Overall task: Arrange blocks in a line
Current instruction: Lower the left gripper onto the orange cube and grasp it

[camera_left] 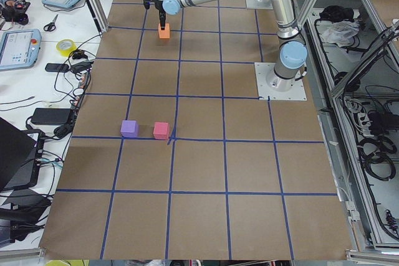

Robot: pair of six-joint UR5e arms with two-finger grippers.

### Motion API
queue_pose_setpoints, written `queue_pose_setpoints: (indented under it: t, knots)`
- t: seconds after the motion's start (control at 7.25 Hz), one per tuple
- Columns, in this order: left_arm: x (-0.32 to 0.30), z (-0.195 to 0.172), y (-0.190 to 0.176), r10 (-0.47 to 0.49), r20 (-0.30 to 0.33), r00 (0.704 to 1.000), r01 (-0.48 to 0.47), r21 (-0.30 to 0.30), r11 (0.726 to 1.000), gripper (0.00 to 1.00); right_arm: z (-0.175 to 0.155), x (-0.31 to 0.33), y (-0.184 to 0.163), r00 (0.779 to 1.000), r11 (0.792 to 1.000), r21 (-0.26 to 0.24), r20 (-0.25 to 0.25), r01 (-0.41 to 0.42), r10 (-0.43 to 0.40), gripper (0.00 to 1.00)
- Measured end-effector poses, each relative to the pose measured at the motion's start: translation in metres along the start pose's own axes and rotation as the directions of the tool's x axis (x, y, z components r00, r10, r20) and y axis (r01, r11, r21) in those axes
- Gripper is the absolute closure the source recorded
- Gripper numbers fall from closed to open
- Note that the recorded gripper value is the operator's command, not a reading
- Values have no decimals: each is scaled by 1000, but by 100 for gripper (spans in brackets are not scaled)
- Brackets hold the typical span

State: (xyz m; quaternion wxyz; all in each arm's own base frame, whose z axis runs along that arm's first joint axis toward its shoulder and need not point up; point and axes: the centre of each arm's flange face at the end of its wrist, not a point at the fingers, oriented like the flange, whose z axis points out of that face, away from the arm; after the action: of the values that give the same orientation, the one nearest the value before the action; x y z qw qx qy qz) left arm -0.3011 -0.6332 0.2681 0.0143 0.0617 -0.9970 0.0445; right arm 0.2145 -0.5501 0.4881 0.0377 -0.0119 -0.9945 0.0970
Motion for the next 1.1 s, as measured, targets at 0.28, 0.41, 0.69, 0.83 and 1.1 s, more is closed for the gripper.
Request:
queue_pose_setpoints:
  t: [0.28,0.41,0.69,0.83,1.1]
  knots:
    - [17,19,1,8,-6,1000,-8,0,1000,0,0,28,5,999,998,-34,7,43,-43,0]
    - [22,25,1,13,-7,1000,-13,-3,1000,0,3,39,12,997,996,-47,7,71,-71,1]
    - [27,46,0,10,-1,1000,-10,-19,1000,0,8,67,25,998,995,-72,12,70,-69,4]
    - [28,56,0,11,0,1000,-11,-25,1000,0,10,78,30,997,994,-85,30,67,-65,1]
    - [31,68,2,16,1,1000,-16,-34,999,0,12,88,35,996,992,-94,43,80,-76,0]
